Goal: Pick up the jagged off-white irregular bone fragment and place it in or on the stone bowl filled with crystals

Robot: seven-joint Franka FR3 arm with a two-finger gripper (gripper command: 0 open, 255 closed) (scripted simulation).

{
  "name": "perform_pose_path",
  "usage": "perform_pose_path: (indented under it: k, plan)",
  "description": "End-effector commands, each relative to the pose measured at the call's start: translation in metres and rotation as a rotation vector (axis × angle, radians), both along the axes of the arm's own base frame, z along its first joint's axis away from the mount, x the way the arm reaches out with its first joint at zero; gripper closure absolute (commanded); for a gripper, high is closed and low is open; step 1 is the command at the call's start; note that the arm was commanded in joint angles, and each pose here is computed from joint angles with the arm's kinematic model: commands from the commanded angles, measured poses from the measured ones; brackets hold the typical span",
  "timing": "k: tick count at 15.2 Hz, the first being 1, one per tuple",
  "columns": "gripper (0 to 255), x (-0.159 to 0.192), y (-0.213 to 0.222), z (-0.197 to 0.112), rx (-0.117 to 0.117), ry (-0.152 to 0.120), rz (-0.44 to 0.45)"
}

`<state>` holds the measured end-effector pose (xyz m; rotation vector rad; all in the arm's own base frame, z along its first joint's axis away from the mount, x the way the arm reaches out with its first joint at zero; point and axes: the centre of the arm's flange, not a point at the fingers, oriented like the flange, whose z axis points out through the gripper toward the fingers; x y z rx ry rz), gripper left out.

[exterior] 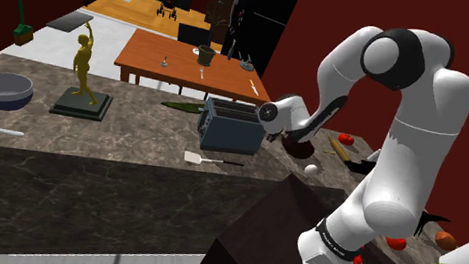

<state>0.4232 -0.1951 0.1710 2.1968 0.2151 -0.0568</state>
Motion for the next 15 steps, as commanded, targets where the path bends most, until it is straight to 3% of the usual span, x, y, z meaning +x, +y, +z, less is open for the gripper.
perform_pose_path:
  k: [1, 6, 15]
  plan:
    - [255, 0.0, 0.0, 0.01, 0.0, 0.0, 0.0]
    - [255, 0.0, 0.0, 0.031, 0.0, 0.0, 0.0]
    - [255, -0.041, -0.112, 0.037, 0.0, 0.0, 0.0]
